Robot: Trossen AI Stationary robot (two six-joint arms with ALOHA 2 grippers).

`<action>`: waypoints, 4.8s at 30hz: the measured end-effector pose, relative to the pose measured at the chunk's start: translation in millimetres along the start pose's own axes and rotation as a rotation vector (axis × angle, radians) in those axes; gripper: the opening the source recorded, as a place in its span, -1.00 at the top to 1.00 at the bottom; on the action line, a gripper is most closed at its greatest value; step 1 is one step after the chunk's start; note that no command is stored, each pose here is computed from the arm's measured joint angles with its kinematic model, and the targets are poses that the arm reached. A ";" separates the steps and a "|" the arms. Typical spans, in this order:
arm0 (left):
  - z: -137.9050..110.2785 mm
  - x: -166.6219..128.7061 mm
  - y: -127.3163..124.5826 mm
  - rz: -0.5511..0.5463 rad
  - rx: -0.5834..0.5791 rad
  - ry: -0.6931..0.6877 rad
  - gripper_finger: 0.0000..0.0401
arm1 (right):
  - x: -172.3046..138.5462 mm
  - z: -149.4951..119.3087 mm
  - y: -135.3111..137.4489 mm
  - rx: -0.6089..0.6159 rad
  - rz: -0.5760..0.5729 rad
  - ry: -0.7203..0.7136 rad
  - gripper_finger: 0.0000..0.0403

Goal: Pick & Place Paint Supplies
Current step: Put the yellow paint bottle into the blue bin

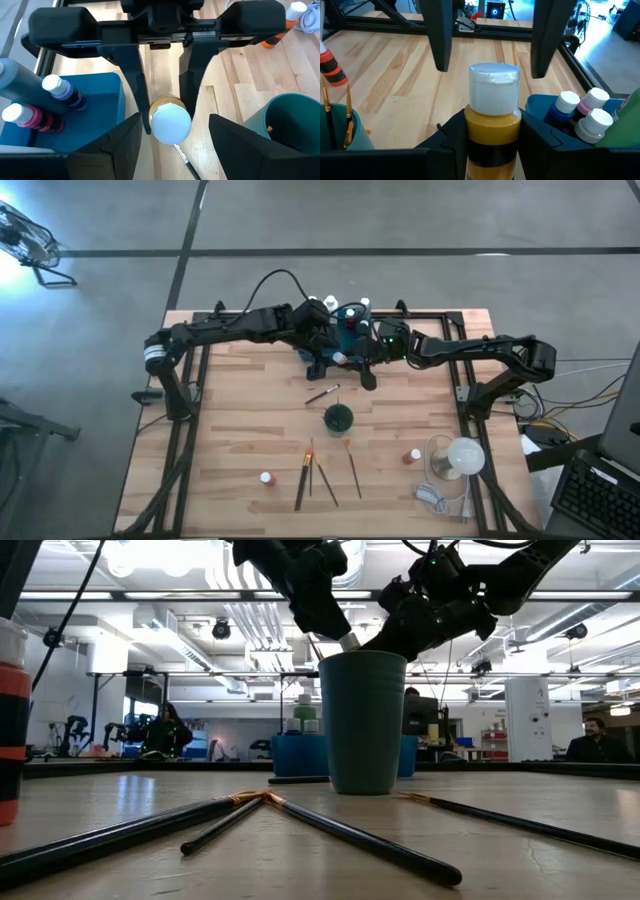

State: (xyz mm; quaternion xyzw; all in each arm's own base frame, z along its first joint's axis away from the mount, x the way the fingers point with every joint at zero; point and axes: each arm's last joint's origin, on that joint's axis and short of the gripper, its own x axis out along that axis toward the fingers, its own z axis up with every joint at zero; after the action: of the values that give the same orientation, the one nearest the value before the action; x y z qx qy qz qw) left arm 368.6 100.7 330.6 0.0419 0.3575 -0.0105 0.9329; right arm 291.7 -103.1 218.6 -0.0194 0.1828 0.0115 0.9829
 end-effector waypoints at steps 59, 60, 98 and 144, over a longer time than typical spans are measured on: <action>-12.5 11.9 -2.4 -0.020 -0.037 0.122 -0.06 | 22.7 11.8 5.3 -0.019 0.027 0.113 0.40; -12.5 11.9 -2.3 -0.019 -0.037 0.122 -0.06 | 22.7 11.9 5.3 -0.020 0.026 0.111 0.40; -10.1 11.5 2.2 -0.017 0.009 0.105 0.39 | 15.9 18.4 6.9 -0.006 -0.059 0.162 -0.09; 0.7 35.9 107.8 0.149 -0.143 0.425 0.39 | -128.2 20.5 -24.7 0.286 -0.696 0.495 -0.78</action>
State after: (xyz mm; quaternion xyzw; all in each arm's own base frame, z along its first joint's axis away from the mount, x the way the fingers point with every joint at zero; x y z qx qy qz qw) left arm 401.1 208.5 314.8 0.0033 0.5415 0.0926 0.8356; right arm 180.2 -128.9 284.7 0.0540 0.3946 -0.3503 0.8477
